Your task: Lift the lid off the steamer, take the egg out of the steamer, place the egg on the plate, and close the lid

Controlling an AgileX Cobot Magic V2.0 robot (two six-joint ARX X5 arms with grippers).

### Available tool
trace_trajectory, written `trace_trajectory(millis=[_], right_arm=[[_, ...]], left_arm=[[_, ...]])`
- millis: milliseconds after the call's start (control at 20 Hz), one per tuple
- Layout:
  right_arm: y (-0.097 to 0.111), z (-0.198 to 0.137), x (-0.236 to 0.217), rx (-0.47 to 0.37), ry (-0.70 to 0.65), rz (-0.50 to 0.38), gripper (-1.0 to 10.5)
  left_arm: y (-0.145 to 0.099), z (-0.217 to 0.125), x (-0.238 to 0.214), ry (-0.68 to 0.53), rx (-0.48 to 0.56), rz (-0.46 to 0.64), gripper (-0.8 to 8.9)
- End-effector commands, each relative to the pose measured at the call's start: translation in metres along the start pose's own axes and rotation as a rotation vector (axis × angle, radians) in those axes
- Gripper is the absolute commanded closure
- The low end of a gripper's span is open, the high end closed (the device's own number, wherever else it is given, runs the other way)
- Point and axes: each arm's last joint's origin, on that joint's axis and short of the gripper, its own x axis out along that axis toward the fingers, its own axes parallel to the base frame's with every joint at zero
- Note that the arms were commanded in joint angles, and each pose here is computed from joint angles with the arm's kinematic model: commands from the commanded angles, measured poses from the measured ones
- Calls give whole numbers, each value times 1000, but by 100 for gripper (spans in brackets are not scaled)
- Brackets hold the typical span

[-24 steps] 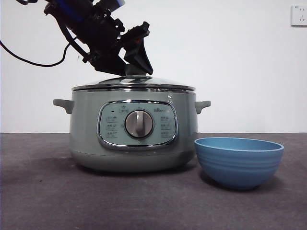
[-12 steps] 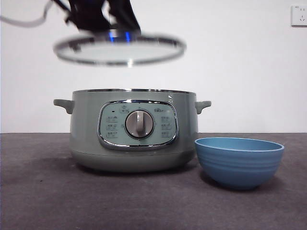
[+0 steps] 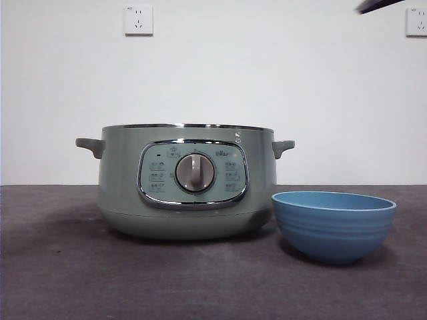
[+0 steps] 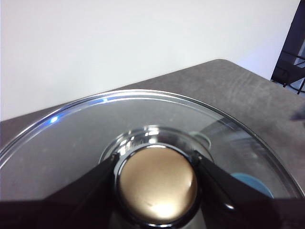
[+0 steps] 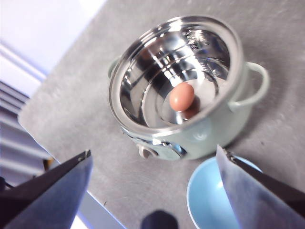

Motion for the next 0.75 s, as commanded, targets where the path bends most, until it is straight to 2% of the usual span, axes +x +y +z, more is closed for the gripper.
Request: trace_trajectory(millis=[50, 250, 400, 550, 650, 750], right_arm=[[9, 17, 24, -33, 42, -2, 504], [21, 37, 60, -71, 107, -19, 505], [31, 52, 104, -108, 191, -70, 505], [33, 60, 145, -121, 250, -96, 505], [30, 60, 172, -126, 289, -143, 506], [25, 54, 196, -120, 337, -151, 506]], left_arm=[[0, 1, -30, -64, 4, 30, 822], [-1, -10, -56, -56, 1, 41, 821], [-1, -21, -74, -26, -6, 41, 822], [-1, -26, -80, -4, -7, 39, 822], [-1, -27, -81, 5, -7, 38, 822], [-2, -27, -81, 1, -8, 24, 822]])
